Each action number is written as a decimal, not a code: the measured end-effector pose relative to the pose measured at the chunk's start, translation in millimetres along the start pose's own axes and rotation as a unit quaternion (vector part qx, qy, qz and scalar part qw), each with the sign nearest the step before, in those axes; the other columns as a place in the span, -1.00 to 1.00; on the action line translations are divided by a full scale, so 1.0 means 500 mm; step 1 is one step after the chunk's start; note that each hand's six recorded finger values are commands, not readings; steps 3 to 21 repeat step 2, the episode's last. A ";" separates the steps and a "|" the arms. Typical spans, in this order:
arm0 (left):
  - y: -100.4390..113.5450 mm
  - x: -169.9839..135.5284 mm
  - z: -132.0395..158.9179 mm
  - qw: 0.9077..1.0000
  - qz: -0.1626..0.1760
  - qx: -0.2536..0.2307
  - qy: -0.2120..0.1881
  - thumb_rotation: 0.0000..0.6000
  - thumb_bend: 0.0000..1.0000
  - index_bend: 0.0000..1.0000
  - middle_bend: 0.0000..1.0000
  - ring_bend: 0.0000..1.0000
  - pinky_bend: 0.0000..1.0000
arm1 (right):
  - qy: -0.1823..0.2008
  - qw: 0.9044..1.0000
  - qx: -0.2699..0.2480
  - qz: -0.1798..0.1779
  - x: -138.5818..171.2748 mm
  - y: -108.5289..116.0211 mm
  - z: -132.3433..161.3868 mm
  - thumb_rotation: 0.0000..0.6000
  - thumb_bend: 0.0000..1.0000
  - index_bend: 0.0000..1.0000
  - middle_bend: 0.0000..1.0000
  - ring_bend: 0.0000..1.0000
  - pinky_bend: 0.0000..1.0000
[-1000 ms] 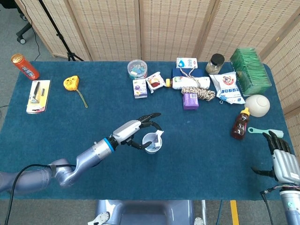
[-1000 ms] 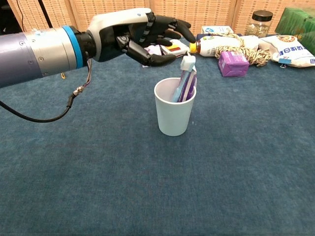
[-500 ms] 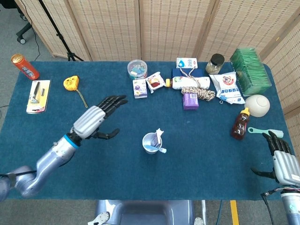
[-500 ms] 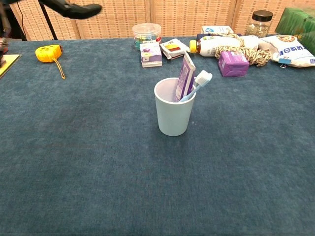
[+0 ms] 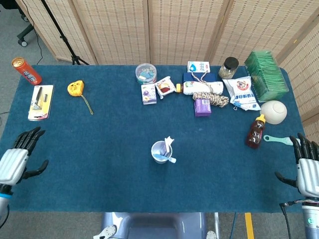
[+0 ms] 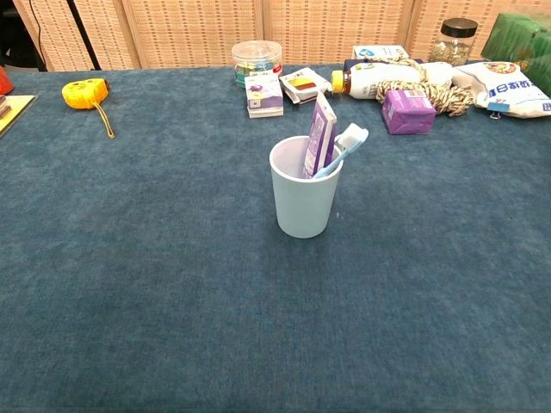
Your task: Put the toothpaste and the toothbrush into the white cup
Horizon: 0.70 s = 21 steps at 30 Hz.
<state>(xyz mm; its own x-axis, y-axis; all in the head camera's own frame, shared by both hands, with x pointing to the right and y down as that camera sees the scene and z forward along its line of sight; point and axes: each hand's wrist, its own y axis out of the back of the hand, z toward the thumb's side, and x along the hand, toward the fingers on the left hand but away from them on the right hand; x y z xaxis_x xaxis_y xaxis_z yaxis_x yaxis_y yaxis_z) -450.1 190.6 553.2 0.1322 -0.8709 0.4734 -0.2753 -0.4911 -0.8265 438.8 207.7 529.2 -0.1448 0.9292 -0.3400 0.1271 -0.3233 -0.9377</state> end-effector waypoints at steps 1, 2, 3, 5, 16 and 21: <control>0.001 -0.011 -0.013 1.000 0.003 0.003 0.008 1.00 -0.30 -1.00 -1.00 -1.00 -1.00 | 0.002 1.000 0.000 -0.003 0.001 0.001 0.001 1.00 -1.00 -1.00 -1.00 -1.00 -1.00; 0.001 -0.021 -0.027 1.000 0.005 0.008 0.017 1.00 -0.30 -1.00 -1.00 -1.00 -1.00 | 0.004 1.000 0.000 -0.003 0.003 0.001 0.002 1.00 -1.00 -1.00 -1.00 -1.00 -1.00; 0.001 -0.021 -0.027 1.000 0.005 0.008 0.017 1.00 -0.30 -1.00 -1.00 -1.00 -1.00 | 0.004 1.000 0.000 -0.003 0.003 0.001 0.002 1.00 -1.00 -1.00 -1.00 -1.00 -1.00; 0.001 -0.021 -0.027 1.000 0.005 0.008 0.017 1.00 -0.30 -1.00 -1.00 -1.00 -1.00 | 0.004 1.000 0.000 -0.003 0.003 0.001 0.002 1.00 -1.00 -1.00 -1.00 -1.00 -1.00; 0.001 -0.021 -0.027 1.000 0.005 0.008 0.017 1.00 -0.30 -1.00 -1.00 -1.00 -1.00 | 0.004 1.000 0.000 -0.003 0.003 0.001 0.002 1.00 -1.00 -1.00 -1.00 -1.00 -1.00; 0.001 -0.021 -0.027 1.000 0.005 0.008 0.017 1.00 -0.30 -1.00 -1.00 -1.00 -1.00 | 0.004 1.000 0.000 -0.003 0.003 0.001 0.002 1.00 -1.00 -1.00 -1.00 -1.00 -1.00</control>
